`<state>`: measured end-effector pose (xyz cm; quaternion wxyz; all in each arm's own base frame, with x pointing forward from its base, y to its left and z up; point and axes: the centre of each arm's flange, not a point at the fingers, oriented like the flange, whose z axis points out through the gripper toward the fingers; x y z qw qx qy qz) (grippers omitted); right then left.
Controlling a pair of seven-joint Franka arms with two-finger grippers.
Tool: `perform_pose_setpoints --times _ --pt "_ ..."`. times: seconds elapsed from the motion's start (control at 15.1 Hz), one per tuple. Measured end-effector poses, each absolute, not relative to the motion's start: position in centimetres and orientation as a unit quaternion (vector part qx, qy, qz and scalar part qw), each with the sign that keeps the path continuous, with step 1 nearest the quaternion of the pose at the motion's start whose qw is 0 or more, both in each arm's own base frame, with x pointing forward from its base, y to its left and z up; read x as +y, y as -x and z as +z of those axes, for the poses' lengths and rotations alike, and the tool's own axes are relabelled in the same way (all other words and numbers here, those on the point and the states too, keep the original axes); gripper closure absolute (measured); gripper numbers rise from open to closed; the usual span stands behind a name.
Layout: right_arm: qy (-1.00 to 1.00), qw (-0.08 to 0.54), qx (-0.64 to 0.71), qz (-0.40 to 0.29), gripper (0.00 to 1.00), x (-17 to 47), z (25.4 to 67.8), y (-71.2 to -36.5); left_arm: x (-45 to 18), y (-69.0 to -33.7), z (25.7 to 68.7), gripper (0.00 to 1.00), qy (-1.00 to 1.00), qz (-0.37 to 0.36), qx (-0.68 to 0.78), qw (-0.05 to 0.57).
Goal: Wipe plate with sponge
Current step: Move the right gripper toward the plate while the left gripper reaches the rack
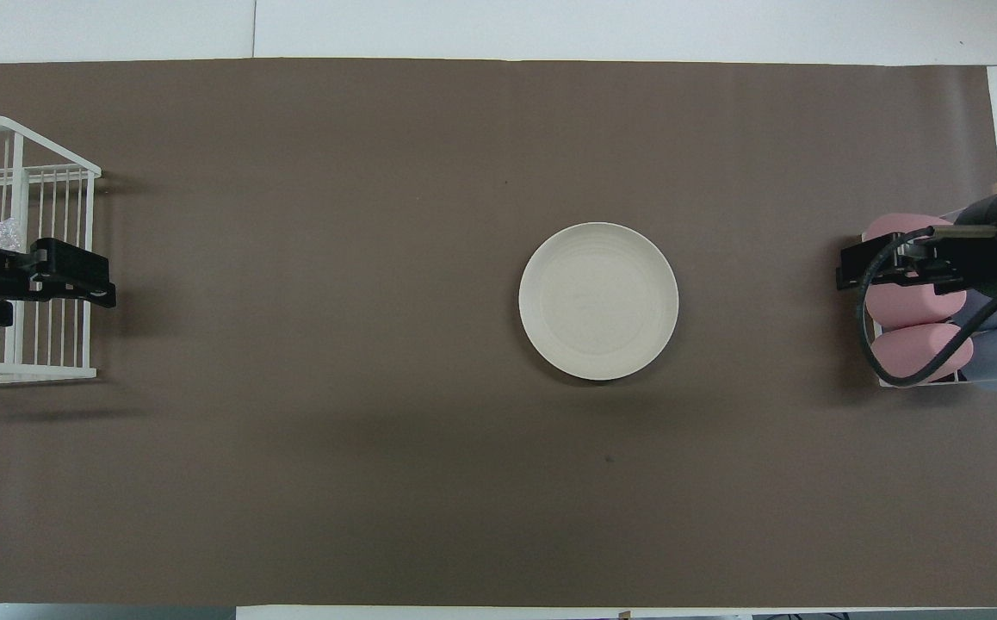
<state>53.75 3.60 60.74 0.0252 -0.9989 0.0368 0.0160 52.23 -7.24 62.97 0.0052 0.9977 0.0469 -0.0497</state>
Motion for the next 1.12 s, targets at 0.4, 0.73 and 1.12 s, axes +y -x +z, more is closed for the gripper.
perform_pose_setpoints --times 0.4,0.73,1.12 --pt "0.999 0.025 0.039 0.016 0.0 3.6 60.7 -53.7 -7.3 -52.2 63.0 0.0 -0.998 -0.05 0.047 0.007" --pt "0.998 0.025 0.061 0.016 0.0 3.6 60.7 -53.7 -6.8 -52.4 62.9 0.0 -0.996 -0.052 0.062 0.026" --pt "0.984 0.022 0.174 0.02 0.0 6.3 60.7 -53.5 -6.2 -52.9 59.7 0.0 -0.993 -0.055 0.093 -0.039"
